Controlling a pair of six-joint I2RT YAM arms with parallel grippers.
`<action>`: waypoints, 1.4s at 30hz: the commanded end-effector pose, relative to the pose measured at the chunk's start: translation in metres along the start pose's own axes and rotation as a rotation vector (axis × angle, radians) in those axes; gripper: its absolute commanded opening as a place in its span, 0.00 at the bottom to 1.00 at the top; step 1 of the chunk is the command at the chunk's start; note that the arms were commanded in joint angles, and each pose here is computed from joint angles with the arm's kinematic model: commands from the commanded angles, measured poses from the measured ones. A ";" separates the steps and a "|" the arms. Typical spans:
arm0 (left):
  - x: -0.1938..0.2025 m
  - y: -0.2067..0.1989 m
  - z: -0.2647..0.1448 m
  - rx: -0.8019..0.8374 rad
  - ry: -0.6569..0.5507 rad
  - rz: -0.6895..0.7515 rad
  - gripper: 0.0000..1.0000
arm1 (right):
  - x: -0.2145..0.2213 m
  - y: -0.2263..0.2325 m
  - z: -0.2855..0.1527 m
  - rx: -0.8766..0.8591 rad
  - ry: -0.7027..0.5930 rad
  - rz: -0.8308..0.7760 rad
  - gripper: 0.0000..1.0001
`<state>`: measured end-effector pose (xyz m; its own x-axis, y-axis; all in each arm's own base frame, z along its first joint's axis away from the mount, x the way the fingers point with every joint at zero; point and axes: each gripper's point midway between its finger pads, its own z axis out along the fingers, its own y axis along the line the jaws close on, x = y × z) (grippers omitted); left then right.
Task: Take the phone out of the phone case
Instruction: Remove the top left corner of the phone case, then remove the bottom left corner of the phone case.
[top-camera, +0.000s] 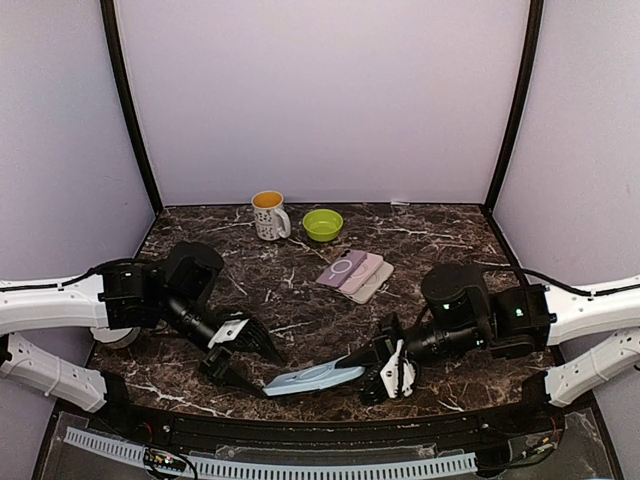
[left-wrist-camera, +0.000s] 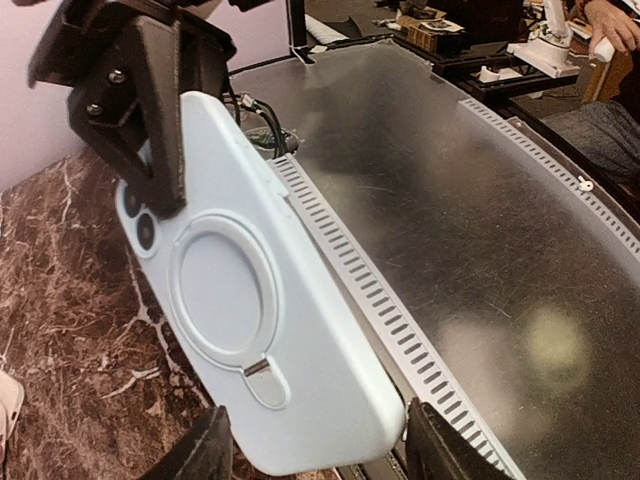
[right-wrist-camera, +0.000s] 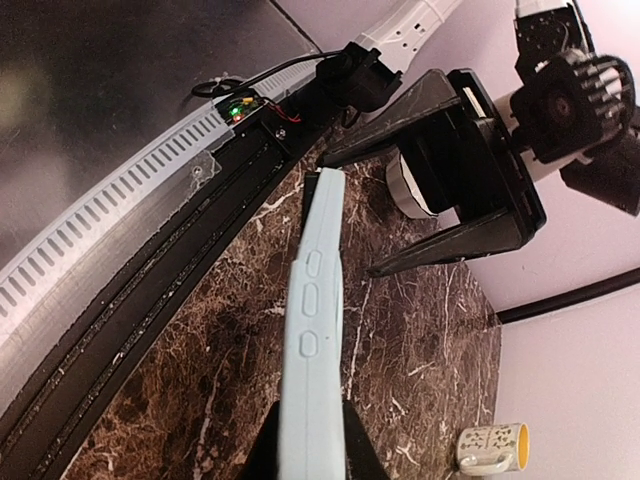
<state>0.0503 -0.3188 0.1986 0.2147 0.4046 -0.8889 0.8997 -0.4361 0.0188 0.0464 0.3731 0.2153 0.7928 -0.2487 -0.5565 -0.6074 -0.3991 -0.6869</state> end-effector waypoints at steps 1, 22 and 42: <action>-0.018 0.007 -0.018 -0.114 -0.010 0.094 0.65 | -0.026 -0.030 -0.018 0.206 -0.124 0.077 0.00; -0.054 0.077 -0.112 -0.840 -0.262 -0.137 0.85 | 0.022 -0.133 -0.056 0.819 -0.154 0.938 0.00; -0.082 0.050 -0.123 -0.464 -0.519 -0.191 0.76 | -0.053 -0.165 -0.101 0.435 -0.548 1.022 0.00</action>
<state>0.1495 -0.2689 0.3115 -0.0533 0.0009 -0.9986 0.9738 0.2215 -0.0518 0.1367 0.3701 0.3300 -0.1071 -0.0015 -0.9943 -0.9299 0.3540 0.0996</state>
